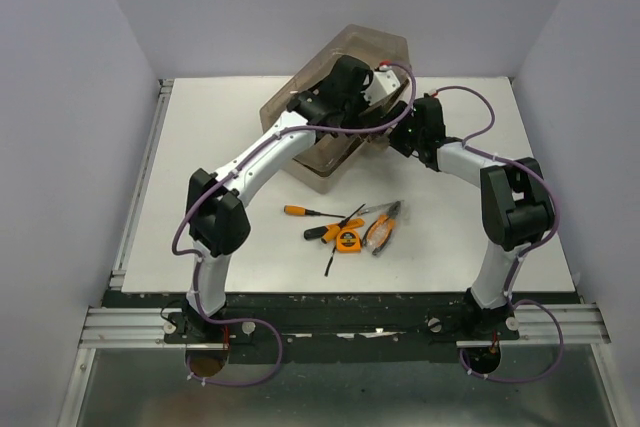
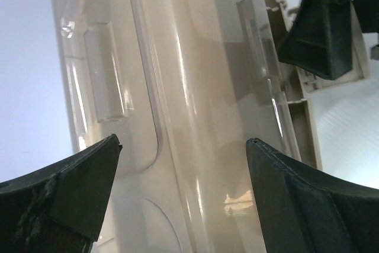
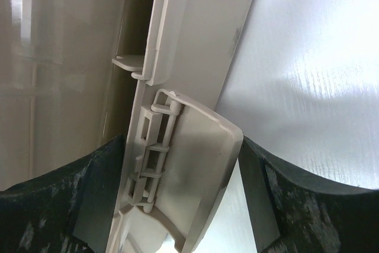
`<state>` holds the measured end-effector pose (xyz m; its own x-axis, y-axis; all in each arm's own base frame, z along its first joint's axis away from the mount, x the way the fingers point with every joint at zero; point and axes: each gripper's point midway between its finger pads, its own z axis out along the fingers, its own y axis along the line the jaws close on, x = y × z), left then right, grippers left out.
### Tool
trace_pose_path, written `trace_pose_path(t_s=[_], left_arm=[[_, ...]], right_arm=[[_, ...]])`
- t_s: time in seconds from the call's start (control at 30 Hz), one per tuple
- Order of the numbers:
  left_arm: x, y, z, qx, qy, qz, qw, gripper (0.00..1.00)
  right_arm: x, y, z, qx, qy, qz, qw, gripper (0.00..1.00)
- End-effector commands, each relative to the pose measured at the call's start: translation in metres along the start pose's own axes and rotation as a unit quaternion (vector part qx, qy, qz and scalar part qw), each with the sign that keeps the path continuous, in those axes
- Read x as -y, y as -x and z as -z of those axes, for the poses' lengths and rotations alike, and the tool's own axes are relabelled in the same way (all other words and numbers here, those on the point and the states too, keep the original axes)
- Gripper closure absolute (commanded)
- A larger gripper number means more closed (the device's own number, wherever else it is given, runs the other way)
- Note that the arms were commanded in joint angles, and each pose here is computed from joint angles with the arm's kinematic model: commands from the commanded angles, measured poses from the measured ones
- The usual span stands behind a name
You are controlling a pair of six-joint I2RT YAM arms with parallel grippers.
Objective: Pack the tool kit
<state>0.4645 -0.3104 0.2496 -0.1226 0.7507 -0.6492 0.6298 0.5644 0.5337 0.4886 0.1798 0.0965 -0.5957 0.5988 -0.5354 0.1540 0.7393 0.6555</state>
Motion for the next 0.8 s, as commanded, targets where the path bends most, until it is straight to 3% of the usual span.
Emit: trace_pose_path(t_s=[0.0, 0.3, 0.77], left_arm=[[-0.104, -0.02, 0.025, -0.038, 0.15, 0.012, 0.988, 0.01], [-0.154, -0.041, 0.028, -0.037, 0.169, 0.061, 0.983, 0.01], [-0.193, -0.097, 0.017, -0.014, 0.117, 0.178, 0.977, 0.01]], right_arm=[[0.062, -0.02, -0.003, -0.03, -0.086, -0.003, 0.996, 0.18], [0.067, -0.019, -0.005, -0.03, -0.092, -0.005, 0.995, 0.18], [0.076, -0.014, -0.006, -0.031, -0.108, 0.01, 0.994, 0.18]])
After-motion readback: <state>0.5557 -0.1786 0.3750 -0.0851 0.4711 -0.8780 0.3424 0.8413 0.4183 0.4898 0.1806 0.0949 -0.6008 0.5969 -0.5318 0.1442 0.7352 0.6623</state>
